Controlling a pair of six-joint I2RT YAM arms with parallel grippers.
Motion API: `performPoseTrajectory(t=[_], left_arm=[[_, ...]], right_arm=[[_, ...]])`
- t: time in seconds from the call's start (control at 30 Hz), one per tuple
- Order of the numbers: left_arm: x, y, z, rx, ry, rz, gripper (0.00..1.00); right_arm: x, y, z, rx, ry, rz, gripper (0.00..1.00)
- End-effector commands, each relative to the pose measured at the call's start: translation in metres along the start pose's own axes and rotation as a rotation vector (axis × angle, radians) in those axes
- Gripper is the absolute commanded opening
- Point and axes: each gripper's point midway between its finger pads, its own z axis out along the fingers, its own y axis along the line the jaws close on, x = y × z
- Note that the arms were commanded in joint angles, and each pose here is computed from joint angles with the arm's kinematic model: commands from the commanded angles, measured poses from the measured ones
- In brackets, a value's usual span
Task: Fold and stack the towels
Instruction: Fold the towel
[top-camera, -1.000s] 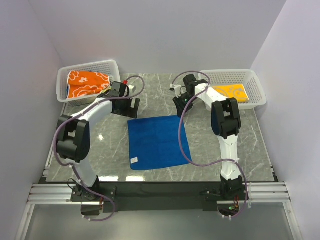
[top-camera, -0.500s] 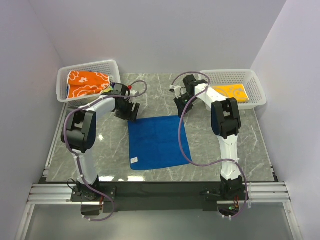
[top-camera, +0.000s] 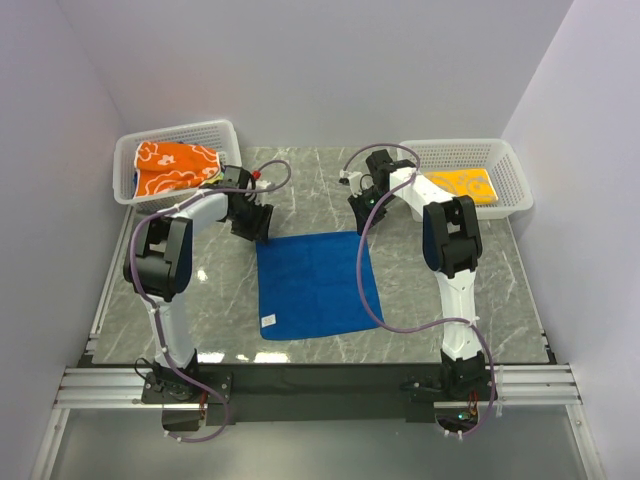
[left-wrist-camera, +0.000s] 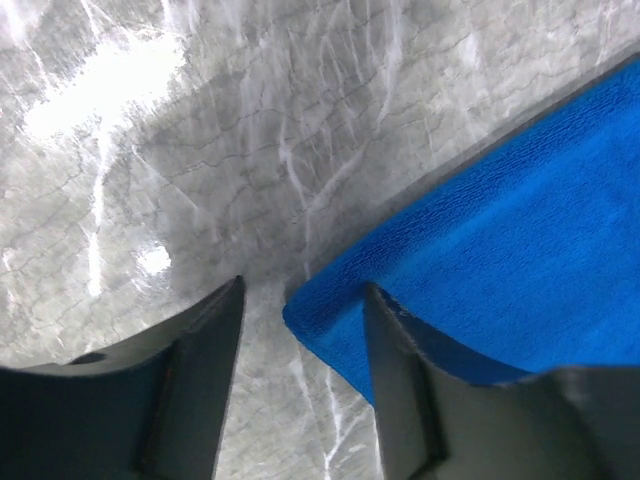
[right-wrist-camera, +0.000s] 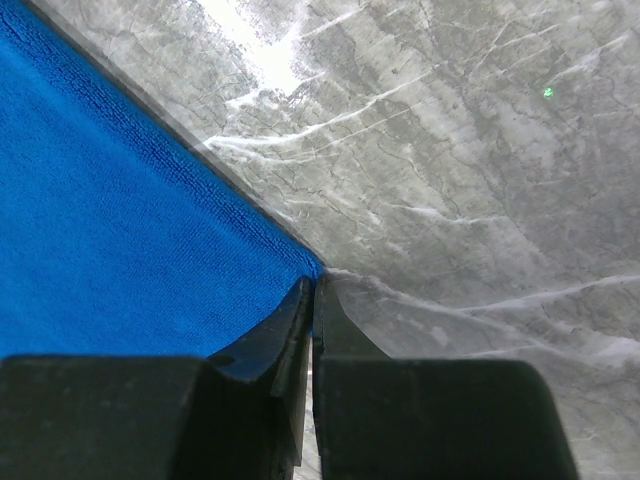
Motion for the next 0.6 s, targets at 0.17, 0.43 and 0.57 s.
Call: performPoseTrajectory(t=[0.17, 0.43, 0.57], left_arm=[[0.02, -0.007, 0.01, 0.065, 0.062, 0.009, 0.47], [0.025, 0.003, 0.013, 0.025, 0.077, 0.005, 0.34], [0.026, 0.005, 0.016, 0.029, 0.08, 0.002, 0.15]], right_arm=[[0.022, 0.003, 0.007, 0.006, 0.08, 0.013, 0.02], [0.022, 0.003, 0.006, 0.01, 0.075, 0.013, 0.0], [0.02, 0.002, 0.007, 0.018, 0.067, 0.016, 0.0]])
